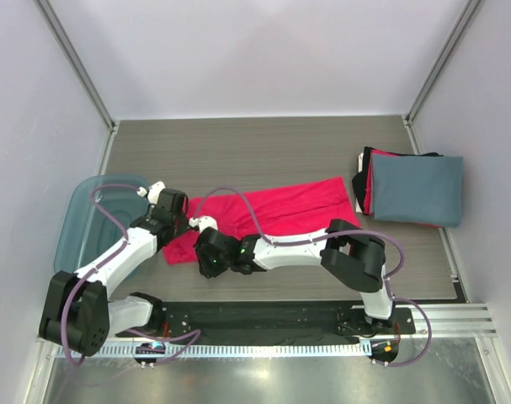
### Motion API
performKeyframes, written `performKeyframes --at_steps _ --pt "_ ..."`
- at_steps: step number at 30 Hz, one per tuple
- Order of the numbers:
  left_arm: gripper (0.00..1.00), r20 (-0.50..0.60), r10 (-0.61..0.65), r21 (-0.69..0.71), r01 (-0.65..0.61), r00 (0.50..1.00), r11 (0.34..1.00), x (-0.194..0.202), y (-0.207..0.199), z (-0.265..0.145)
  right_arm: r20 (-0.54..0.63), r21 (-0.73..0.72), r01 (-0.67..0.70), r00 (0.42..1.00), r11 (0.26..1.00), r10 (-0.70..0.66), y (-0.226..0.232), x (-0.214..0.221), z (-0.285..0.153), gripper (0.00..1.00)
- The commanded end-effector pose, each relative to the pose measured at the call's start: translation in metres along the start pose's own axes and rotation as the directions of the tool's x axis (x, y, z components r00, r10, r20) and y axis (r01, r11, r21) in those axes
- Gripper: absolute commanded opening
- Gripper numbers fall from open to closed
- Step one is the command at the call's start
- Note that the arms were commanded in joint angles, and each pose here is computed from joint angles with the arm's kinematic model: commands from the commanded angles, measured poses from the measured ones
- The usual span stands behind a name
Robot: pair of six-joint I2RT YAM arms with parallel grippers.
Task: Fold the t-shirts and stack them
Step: Fold the tshirt
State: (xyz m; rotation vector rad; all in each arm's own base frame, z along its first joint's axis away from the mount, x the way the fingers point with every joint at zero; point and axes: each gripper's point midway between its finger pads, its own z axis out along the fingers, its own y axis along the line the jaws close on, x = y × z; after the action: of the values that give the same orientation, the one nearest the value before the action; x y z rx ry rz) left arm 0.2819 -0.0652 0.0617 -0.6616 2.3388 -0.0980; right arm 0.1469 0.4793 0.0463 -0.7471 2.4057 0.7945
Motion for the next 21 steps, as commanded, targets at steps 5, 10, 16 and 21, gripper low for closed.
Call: performKeyframes --at_steps 5,10,16,21 --pt "0.32 0.066 -0.024 -0.032 0.026 0.998 0.999 -0.013 0.008 -0.003 0.101 0.109 0.033 0.994 0.994 -0.044 -0.007 -0.03 0.005 0.25" --pt "0.32 0.11 -0.044 -0.065 0.051 0.993 0.997 -0.021 0.017 -0.01 0.063 0.119 0.064 0.995 0.991 -0.072 -0.006 -0.021 0.021 0.27" --pt "0.32 0.114 -0.039 -0.07 0.047 0.993 0.996 -0.021 0.019 -0.011 -0.011 0.12 0.084 0.996 0.989 -0.084 -0.01 0.007 0.026 0.27" --pt "0.32 0.123 -0.039 -0.067 0.048 0.992 0.997 -0.023 0.018 -0.012 0.0 0.084 0.099 0.995 0.992 -0.099 0.004 0.004 -0.001 0.35"
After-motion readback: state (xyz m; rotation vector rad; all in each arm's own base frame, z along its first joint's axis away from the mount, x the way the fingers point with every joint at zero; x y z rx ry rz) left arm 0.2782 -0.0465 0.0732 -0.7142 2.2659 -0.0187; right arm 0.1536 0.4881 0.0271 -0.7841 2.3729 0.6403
